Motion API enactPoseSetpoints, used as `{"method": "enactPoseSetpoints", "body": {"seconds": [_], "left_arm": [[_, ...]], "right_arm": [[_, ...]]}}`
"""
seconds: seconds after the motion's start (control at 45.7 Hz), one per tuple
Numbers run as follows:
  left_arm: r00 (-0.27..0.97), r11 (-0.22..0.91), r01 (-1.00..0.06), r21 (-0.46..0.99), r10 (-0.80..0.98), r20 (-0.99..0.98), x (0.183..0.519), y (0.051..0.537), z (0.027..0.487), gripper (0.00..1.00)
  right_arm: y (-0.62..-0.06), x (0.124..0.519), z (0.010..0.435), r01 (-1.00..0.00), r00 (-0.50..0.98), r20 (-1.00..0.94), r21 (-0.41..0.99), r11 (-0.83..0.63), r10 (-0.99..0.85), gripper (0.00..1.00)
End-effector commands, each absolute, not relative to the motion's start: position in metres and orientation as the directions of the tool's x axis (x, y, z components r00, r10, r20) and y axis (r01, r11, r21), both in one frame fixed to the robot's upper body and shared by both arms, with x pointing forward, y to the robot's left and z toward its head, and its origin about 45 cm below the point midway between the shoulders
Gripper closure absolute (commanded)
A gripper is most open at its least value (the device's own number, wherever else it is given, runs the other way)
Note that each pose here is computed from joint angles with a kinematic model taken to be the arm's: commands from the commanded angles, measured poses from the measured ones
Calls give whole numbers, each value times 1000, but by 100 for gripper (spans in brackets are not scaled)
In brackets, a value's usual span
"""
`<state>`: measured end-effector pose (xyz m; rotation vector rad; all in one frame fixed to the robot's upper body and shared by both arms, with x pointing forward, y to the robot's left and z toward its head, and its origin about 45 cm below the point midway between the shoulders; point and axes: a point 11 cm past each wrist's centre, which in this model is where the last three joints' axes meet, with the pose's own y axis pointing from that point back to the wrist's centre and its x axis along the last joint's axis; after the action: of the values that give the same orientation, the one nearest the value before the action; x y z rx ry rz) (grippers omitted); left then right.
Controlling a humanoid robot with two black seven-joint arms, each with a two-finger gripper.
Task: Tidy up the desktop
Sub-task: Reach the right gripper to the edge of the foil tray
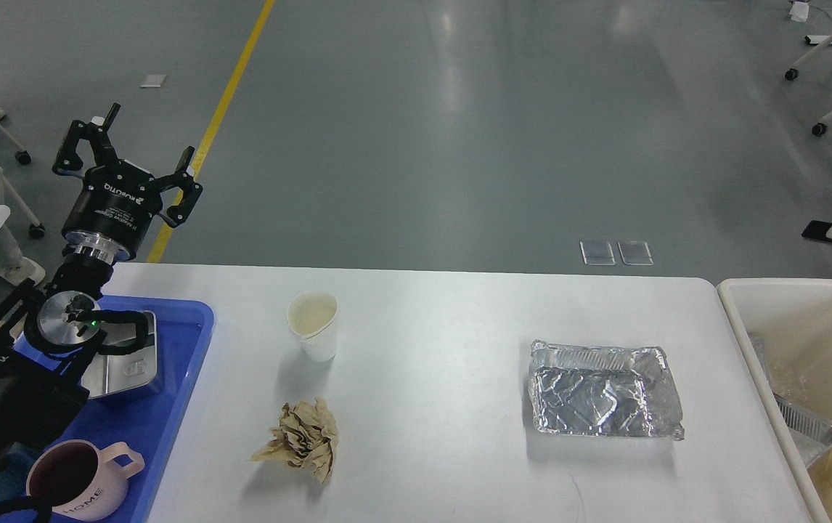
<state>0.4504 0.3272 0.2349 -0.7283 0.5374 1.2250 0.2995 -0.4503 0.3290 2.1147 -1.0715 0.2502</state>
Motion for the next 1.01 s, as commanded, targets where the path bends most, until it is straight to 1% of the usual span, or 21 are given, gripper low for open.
{"method": "enactPoseSetpoints", "body": {"seconds": [0.0, 0.131, 0.219, 0.328, 0.482, 0.635, 0.788, 0.985], "left_arm": [[267, 168, -964, -208, 640, -720, 451, 326, 235, 2], [267, 170, -964, -206, 640, -720, 450, 325, 234, 2], [270, 179, -963, -202, 642, -718, 450, 322, 233, 2], [271, 212, -962, -172, 664, -697, 450, 315, 227, 2], [265, 214, -963, -161, 668, -695, 450, 313, 225, 2], [263, 216, -964, -157, 674, -690, 450, 313, 224, 2], [259, 218, -965, -148, 684, -682, 449, 315, 223, 2], [249, 210, -967, -141, 692, -678, 449, 318, 223, 2]], "right_arm": [[-457, 296, 328, -760, 634, 522, 556, -336, -570, 0], [-464, 291, 316, -738, 664, 583, 610, -287, -468, 0], [-463, 290, 305, -724, 681, 587, 631, -279, -438, 0], [-456, 288, 278, -692, 712, 558, 659, -294, -427, 0], [-442, 289, 230, -669, 736, 542, 678, -307, -407, 0], [-424, 296, 181, -662, 737, 510, 676, -324, -443, 0], [-407, 299, 134, -666, 737, 539, 684, -298, -408, 0], [-389, 302, 98, -652, 754, 562, 703, -284, -339, 0]]}}
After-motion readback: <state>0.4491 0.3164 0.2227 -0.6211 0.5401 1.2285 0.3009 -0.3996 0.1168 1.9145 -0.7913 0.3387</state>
